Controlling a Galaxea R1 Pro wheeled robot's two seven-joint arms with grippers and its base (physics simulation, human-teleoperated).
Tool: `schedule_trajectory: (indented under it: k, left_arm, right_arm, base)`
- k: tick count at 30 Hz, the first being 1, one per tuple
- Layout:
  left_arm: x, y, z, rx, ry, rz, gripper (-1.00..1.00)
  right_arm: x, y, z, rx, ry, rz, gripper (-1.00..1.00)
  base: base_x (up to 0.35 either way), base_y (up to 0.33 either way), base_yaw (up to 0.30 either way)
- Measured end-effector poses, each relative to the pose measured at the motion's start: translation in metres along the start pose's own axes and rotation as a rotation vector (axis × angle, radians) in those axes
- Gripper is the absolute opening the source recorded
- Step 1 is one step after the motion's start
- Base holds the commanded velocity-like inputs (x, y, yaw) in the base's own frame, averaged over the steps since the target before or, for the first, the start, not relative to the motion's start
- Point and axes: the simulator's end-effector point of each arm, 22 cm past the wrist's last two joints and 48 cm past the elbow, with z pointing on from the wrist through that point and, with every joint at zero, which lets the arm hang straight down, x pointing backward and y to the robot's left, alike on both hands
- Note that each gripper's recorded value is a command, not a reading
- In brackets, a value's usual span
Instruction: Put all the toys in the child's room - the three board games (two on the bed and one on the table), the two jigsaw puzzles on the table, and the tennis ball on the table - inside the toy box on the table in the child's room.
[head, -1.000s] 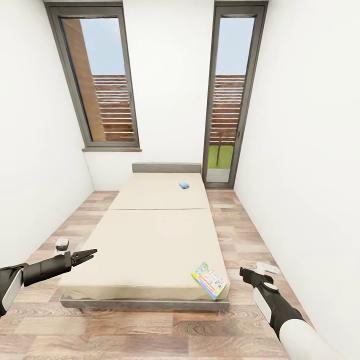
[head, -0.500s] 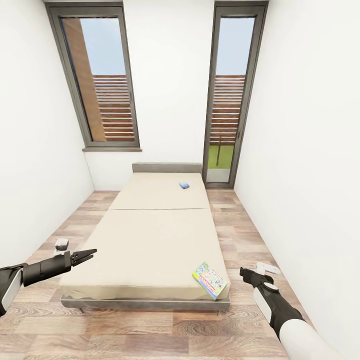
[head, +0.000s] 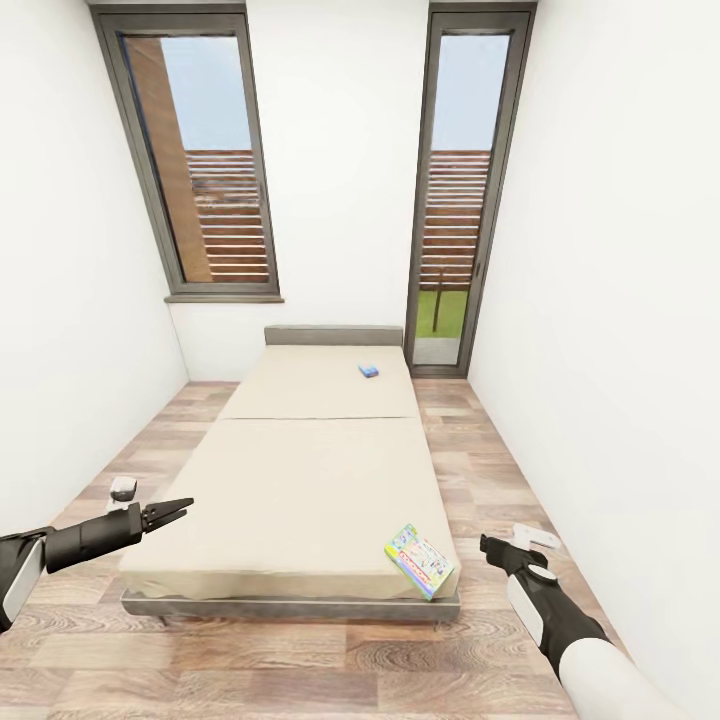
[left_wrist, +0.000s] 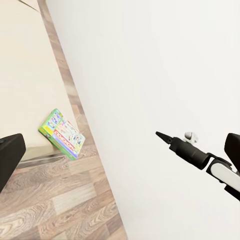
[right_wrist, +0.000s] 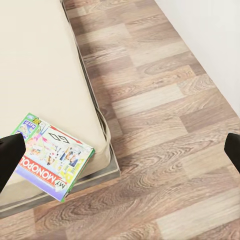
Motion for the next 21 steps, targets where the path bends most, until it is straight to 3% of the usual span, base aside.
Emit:
schedule_trajectory:
  k: [21]
  left_arm:
    - [0.0007,0.0066,0.0043,0.003,0.000,-0.002,1.00]
  right_arm:
    - [0.0032,-0.0011,0.0082,0.004,0.002,0.018,1.00]
  base:
    - [0.000,0.000,0.000]
